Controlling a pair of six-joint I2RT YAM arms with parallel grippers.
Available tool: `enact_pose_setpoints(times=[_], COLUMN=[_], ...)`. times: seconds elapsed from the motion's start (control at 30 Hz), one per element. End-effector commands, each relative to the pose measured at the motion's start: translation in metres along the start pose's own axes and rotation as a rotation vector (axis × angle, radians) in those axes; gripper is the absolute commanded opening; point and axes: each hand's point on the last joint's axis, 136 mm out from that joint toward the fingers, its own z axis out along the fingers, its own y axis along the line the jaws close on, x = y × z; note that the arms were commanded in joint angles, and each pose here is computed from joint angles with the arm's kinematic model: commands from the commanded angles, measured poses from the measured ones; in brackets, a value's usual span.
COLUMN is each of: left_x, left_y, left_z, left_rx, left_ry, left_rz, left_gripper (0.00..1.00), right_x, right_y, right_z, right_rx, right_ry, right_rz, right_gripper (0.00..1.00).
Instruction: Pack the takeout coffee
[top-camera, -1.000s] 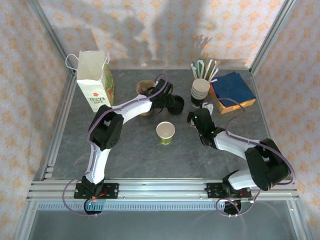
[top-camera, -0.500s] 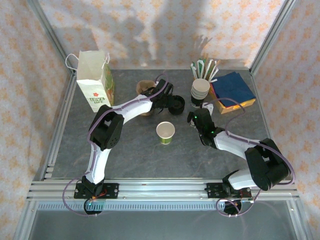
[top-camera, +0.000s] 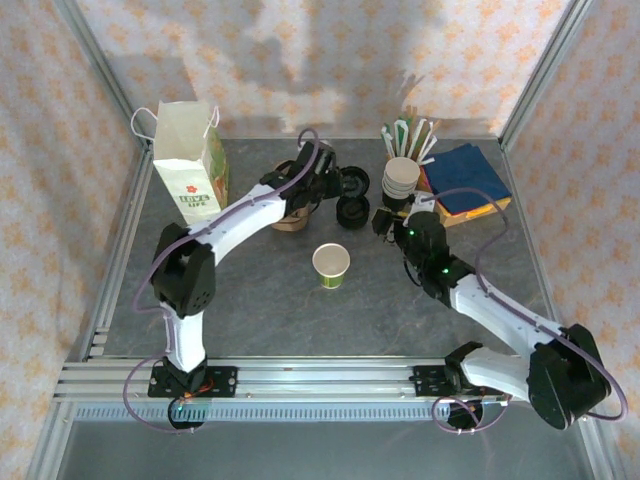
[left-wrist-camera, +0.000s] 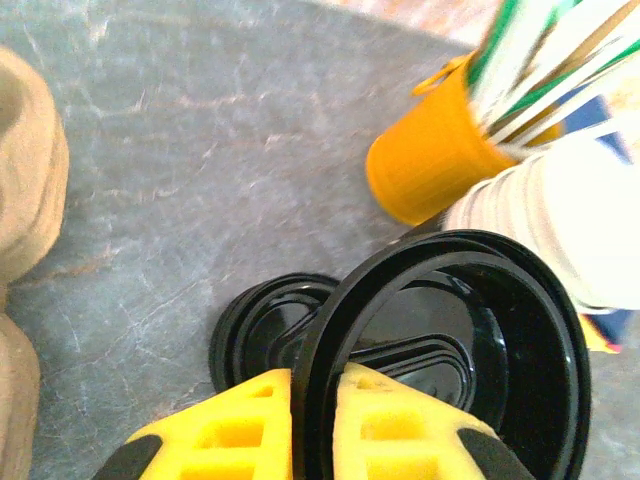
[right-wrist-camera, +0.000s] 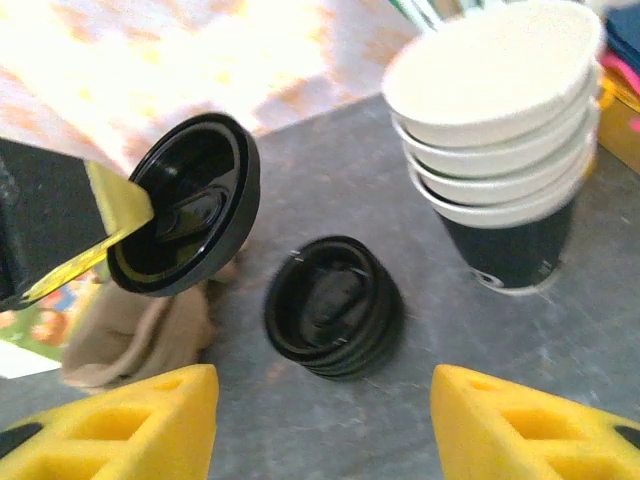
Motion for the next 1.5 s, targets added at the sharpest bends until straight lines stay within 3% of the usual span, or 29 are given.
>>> enact_pose_setpoints(times=[0.0, 0.23, 0.3, 0.43, 0.5, 0.57, 0.63, 0.8, 0.93, 1.47], left_x=[-0.003, -0.003, 0.000, 0.008, 0.014, 0.022, 0.029, 0.044, 0.057, 0.071], left_y=[0.001, 0.023, 0.033, 0.057, 0.062, 0.062, 0.063, 0.071, 0.073, 0.067], left_z=[-0.025, -0.084, -0.100, -0.136, -0.151, -0.164, -0.173, -0.189, -0.191, -0.192], left_rx=[-0.010, -0.008, 0.012, -0.006, -0.004, 0.014, 0.023, 0.007, 0.006, 0.032], left_ry=[-0.011, -0.026, -0.019, -0.002, 0.011, 0.038, 0.063, 0.116, 0.174, 0.252], left_rz=[0.017, 0.024, 0.007, -0.004, 0.005, 0.011, 0.012, -0.017, -0.018, -0.026], left_gripper=[0.12, 0.12, 0.12, 0.11, 0.11, 0.11, 0.11, 0.10, 0.02, 0.00], right_x=[-0.019, -0.036, -0.030, -0.035, -0.029, -0.004, 0.006, 0.000, 0.008, 0.024], right_y=[0.029, 0.067, 0.085, 0.103, 0.118, 0.138, 0.148, 0.165, 0.175, 0.194], right_z=[-0.014, -0.035, -0.042, -0.048, -0.053, -0.062, -0.062, -0.051, -0.055, -0.064], right_rx=[-0.126, -0.307, -0.413, -0.442, -0.489, -0.599, -0.584, -0.550, -0.577, -0.685], right_ry=[-0.014, -0.076, -0.076, -0.165, -0.225, -0.267, -0.328, -0.363, -0.408, -0.379], right_rz=[-0.075, -0.290, -0.429, -0.626, -0.774, -1.030, -1.191, -1.332, -1.463, -1.631], right_gripper=[0.59, 0.60, 0.60, 0.59, 0.57, 0.55, 0.54, 0.53, 0.53, 0.50])
